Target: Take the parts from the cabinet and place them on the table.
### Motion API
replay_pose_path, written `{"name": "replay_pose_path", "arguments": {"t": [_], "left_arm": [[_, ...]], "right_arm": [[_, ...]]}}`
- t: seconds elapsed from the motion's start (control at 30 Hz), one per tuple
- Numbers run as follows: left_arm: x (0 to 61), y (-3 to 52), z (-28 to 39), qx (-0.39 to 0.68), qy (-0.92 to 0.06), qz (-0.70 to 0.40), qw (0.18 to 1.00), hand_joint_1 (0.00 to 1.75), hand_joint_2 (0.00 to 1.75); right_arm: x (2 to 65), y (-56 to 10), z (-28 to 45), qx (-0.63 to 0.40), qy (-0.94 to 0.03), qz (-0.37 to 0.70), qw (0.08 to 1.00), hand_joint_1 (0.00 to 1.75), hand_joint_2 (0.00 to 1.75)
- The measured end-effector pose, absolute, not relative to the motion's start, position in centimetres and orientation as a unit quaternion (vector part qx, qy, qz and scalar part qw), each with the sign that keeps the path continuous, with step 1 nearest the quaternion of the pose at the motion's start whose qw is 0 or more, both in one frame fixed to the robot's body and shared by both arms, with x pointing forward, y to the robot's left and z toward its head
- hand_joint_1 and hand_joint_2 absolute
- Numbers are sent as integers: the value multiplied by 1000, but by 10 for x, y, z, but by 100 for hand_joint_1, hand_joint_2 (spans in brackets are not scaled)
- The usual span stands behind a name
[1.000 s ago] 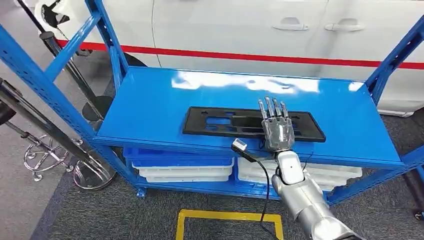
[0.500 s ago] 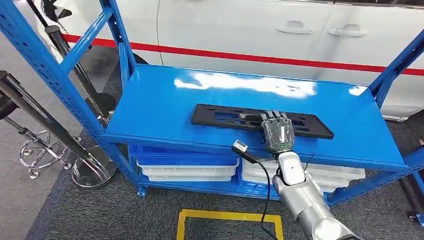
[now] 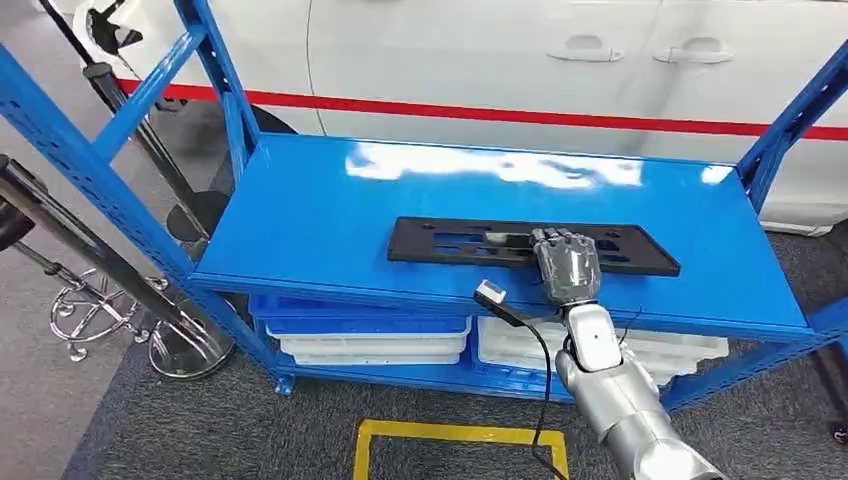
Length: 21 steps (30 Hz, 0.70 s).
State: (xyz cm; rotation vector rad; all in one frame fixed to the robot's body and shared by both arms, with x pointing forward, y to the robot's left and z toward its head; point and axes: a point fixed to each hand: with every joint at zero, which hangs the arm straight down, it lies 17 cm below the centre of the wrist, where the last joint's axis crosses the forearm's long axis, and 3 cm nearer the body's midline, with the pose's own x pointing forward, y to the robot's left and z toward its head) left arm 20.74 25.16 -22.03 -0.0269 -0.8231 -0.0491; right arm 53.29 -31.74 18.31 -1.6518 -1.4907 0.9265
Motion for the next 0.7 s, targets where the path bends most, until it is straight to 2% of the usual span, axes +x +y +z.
{"name": "replay_pose_path", "arguments": {"t": [0.3,0.43,0.53,0.7], "left_arm": [[215,251,-217,-13,-409,-28,912,0,0],[216,251,-216,-13,-412,-27,911,0,0],[215,252,-215,-11,-419,-22,908,0,0],[217,257,-210,-4,-437,0,899,0,0]], "right_arm": [[532,-315,184,-639,-580,362,352,175,175],[530,-305,198,-616,-615,353,342,175,175],[519,-276,230,-579,-679,330,308,175,175],[484,-239,326,-546,-770,234,232,175,175]]}}
